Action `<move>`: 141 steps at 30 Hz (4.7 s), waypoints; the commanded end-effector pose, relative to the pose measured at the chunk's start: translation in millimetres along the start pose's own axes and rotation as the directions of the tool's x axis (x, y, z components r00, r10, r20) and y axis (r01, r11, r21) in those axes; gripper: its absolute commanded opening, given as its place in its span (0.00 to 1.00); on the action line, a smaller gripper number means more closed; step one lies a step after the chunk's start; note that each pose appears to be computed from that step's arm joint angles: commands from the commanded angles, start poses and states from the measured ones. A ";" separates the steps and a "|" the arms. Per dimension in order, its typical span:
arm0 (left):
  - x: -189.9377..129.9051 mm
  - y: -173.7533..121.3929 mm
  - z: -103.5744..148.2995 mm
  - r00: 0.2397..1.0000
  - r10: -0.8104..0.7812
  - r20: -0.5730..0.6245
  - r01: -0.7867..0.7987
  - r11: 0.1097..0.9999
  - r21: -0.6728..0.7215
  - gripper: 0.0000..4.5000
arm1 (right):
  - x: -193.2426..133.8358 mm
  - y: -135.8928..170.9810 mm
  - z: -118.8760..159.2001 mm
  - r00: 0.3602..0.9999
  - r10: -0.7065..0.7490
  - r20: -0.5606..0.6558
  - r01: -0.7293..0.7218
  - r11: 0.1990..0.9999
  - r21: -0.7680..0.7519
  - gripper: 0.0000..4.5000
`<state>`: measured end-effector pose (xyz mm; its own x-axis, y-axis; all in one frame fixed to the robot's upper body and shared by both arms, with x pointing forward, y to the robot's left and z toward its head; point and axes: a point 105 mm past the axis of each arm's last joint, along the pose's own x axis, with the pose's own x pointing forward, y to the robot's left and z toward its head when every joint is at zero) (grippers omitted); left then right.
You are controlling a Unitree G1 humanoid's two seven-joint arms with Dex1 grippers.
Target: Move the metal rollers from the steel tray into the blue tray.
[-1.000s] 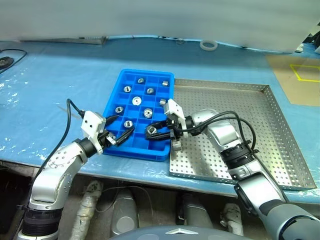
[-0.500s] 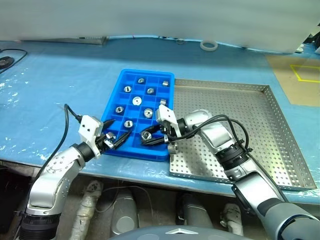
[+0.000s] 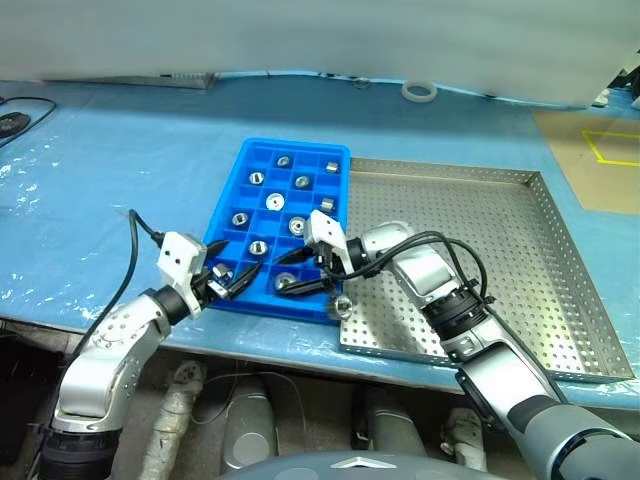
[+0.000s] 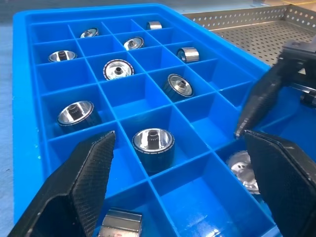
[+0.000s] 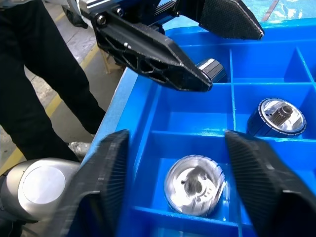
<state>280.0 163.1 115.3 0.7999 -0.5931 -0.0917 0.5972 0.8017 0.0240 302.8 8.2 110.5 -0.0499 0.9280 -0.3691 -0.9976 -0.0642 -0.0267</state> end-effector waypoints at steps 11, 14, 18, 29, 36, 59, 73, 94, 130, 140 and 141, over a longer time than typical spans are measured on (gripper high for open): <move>31.3 -17.7 16.1 0.984 -0.170 0.046 0.169 0.985 0.028 0.97 | -59.3 -37.4 28.9 0.950 -0.257 0.180 0.245 0.966 0.088 0.95; 43.3 -23.2 17.0 0.973 -0.227 0.047 0.226 0.974 0.032 0.97 | -76.1 -46.8 31.9 0.916 -0.344 0.208 0.326 0.938 0.117 0.95; 59.7 -30.2 20.2 0.956 -0.286 0.067 0.284 0.958 0.028 0.97 | -93.7 -61.5 35.7 0.842 -0.480 0.244 0.451 0.877 0.169 0.95; 84.8 -42.6 20.0 0.919 -0.389 0.072 0.387 0.921 0.041 0.97 | -118.6 -65.4 30.8 0.754 -0.607 0.251 0.570 0.795 0.210 0.95; 88.0 -46.3 18.0 0.910 -0.409 0.070 0.407 0.912 0.042 0.97 | -120.5 -61.5 27.8 0.753 -0.612 0.244 0.574 0.791 0.213 0.95; 86.1 -47.5 15.1 0.909 -0.413 0.062 0.410 0.911 0.048 0.97 | -114.0 -56.9 9.7 0.786 -0.595 0.167 0.575 0.804 0.153 0.95; 102.6 -58.7 20.2 0.865 -0.498 0.061 0.494 0.867 0.068 0.97 | -134.4 -48.1 -9.5 0.726 -0.679 0.106 0.665 0.733 0.144 0.95; 139.7 -81.5 30.5 0.747 -0.663 0.051 0.655 0.747 0.114 0.97 | -201.6 -24.0 -37.8 0.439 -0.898 0.017 0.884 0.435 0.169 0.95; 124.5 -57.2 24.1 0.832 -0.551 0.065 0.542 0.832 0.124 0.97 | -195.0 -75.8 -93.1 0.348 -0.913 -0.211 0.890 0.251 0.381 0.41; 65.2 -12.0 20.0 0.967 -0.224 0.121 0.214 0.973 0.091 0.97 | -102.1 -107.1 46.3 0.697 -0.638 0.328 0.575 0.770 0.275 0.41; 60.5 -11.6 18.7 0.972 -0.203 0.119 0.193 0.977 0.087 0.97 | -94.5 -103.4 53.3 0.725 -0.590 0.356 0.529 0.807 0.261 0.41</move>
<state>326.8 112.6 111.5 0.6396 -0.7684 -0.0233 0.7681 0.6376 0.0588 419.1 -73.8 187.5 0.6481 0.7611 0.0264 -0.7615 0.6475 0.0298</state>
